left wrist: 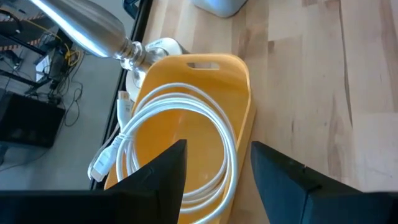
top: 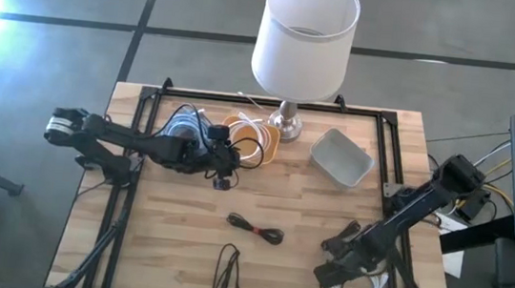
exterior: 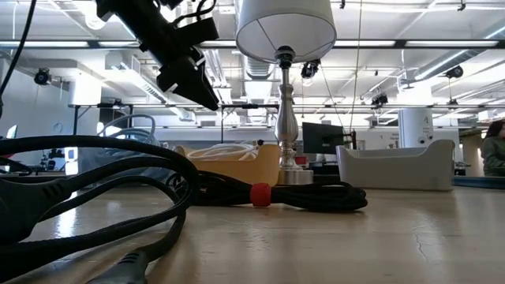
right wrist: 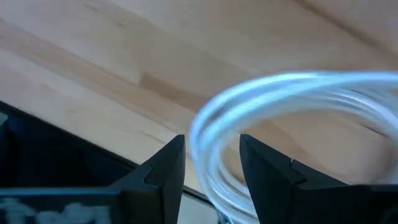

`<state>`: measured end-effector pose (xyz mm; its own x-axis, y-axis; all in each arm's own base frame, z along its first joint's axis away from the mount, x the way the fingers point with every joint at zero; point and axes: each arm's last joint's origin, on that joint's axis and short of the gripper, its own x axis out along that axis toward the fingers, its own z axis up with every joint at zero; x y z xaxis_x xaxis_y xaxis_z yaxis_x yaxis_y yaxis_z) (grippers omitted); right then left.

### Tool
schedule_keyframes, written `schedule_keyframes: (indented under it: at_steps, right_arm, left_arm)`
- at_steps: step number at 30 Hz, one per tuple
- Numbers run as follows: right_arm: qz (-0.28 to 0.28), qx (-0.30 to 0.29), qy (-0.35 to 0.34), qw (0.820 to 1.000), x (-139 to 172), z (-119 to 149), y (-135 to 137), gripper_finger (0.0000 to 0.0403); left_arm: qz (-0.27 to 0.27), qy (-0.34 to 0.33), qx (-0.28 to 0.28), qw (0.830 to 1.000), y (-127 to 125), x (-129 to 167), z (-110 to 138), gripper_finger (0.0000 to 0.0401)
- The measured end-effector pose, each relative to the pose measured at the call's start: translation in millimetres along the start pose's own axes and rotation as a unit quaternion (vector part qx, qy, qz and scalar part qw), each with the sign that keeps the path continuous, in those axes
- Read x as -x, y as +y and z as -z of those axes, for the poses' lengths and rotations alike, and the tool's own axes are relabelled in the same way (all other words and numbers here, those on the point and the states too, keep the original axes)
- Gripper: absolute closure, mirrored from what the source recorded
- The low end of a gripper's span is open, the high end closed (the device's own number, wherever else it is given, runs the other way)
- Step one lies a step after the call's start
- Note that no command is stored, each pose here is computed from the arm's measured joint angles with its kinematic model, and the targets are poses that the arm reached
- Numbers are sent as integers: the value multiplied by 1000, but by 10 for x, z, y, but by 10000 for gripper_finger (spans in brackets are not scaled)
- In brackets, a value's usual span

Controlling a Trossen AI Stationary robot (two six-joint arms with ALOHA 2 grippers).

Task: Sort HDMI cables
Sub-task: Put the white HDMI cable into the yellow bin

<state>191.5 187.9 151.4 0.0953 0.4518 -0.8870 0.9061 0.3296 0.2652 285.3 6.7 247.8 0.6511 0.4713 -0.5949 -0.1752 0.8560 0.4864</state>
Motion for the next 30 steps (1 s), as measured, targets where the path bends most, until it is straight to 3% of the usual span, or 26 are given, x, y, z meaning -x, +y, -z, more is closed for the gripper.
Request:
schedule_keyframes:
  at_steps: [3,7,12,22,25,30]
  right_arm:
    - [-4,1,9,1000,-185,-29,57,257]
    - [43,-20,42,998,-399,-85,46,259]
    - [61,29,50,996,-476,-121,26,274]
    - [1,149,8,989,-193,-45,116,381]
    - [-49,228,17,972,-29,79,266,385]
    - [-101,263,35,959,263,273,484,387]
  left_arm:
    - [0,0,0,1000,-1,0,0,220]
    - [1,0,-1,1000,-4,2,0,220]
    - [1,0,-1,1000,-4,2,0,222]
    - [0,-4,1,1000,-2,2,-8,222]
    - [0,-4,4,1000,-2,2,-8,222]
    - [0,-3,9,1000,-2,2,-7,222]
